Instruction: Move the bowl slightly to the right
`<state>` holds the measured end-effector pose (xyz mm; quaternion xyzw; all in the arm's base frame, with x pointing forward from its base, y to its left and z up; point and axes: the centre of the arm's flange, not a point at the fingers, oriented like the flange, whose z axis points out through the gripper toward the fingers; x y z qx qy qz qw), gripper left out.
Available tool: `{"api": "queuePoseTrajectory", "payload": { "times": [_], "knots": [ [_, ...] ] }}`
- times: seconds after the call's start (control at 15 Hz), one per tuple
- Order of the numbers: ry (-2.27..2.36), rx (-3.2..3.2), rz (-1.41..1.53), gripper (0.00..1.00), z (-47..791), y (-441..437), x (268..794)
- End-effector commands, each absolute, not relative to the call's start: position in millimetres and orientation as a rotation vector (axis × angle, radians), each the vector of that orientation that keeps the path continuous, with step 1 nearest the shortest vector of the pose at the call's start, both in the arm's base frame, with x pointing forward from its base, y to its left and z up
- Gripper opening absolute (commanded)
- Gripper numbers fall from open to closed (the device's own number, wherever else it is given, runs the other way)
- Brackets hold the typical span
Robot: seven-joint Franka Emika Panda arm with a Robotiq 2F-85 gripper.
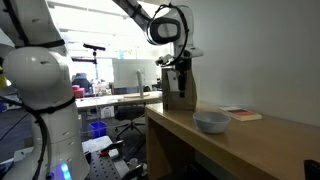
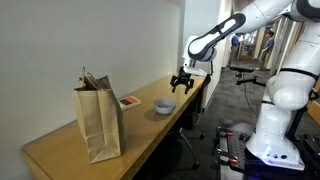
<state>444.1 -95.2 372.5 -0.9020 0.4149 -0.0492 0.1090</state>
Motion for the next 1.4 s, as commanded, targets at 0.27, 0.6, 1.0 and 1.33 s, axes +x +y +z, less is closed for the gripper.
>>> {"api": "queuePoseTrajectory", "payload": {
  "times": [0.27,0.6,1.0,1.33],
  "knots": [
    [1.594,-2.482,-0.072,1.0,297,-120,496],
    [1.7,-2.419,-0.024,1.0,264,-141,509],
    [1.786,-2.337,-0.006,0.71,246,-166,515],
    [1.8,-2.346,0.005,0.4,238,-170,517]
  ]
}}
